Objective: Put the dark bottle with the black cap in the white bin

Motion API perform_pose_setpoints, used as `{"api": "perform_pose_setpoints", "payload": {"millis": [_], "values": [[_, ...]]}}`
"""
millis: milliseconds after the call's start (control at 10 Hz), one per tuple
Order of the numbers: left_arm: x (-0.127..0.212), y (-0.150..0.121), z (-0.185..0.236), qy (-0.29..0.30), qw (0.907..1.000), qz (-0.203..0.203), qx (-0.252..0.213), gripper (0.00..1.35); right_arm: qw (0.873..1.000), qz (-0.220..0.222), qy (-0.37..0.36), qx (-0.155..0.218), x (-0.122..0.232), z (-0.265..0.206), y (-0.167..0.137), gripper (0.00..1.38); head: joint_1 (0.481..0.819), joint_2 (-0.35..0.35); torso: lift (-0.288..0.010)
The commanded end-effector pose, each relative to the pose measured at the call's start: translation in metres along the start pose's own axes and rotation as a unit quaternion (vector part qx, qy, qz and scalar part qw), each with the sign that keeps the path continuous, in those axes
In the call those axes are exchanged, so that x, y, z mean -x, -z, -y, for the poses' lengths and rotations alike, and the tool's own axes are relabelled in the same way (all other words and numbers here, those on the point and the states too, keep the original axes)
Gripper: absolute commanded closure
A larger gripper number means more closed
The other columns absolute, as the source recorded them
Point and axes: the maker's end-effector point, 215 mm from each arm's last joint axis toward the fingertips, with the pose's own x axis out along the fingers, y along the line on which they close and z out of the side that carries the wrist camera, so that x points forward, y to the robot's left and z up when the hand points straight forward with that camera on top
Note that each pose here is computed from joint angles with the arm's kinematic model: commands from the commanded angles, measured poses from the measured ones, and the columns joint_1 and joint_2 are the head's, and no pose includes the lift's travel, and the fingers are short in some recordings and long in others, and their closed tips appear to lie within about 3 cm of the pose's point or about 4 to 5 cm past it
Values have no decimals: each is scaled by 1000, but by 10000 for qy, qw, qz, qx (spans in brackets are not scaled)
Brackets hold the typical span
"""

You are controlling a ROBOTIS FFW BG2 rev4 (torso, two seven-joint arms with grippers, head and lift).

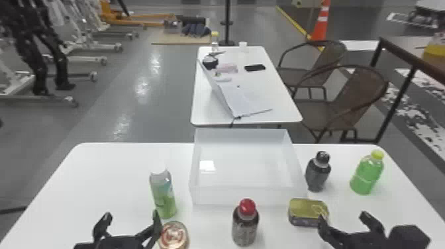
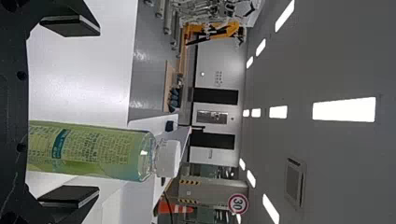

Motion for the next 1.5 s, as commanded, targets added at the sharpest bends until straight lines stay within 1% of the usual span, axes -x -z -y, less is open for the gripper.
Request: {"api": "perform_pose_setpoints", "payload": {"millis": [0, 400, 500, 700, 1000, 1200, 1400], "values": [[0, 0, -1, -24, 10000, 13, 35, 107, 10000, 48, 73, -21, -13, 18, -1, 105, 549, 0, -100], [3, 1, -7, -79, 10000, 16, 37, 107, 9997, -117, 192, -45, -30, 47, 17, 105, 549, 0, -100], [4, 1, -8, -85, 9999, 24, 48, 107, 9998, -149, 127, -60, -36, 51, 20, 105, 549, 0, -100], [4, 1, -12, -130, 9999, 40, 91, 107, 9999, -98, 96, 64, -51, 59, 12, 105, 549, 0, -100], [6, 4, -14, -149, 9998, 17, 120, 107, 9992, -33, 78, 386, -78, 67, -7, 78, 549, 0, -100], [6, 2, -13, -137, 9998, 47, 131, 107, 9991, 20, -82, 419, -101, 69, -18, 84, 549, 0, -100], [5, 1, -13, -136, 9998, 62, 145, 107, 9990, 36, -145, 422, -111, 71, -21, 85, 549, 0, -100]]}}
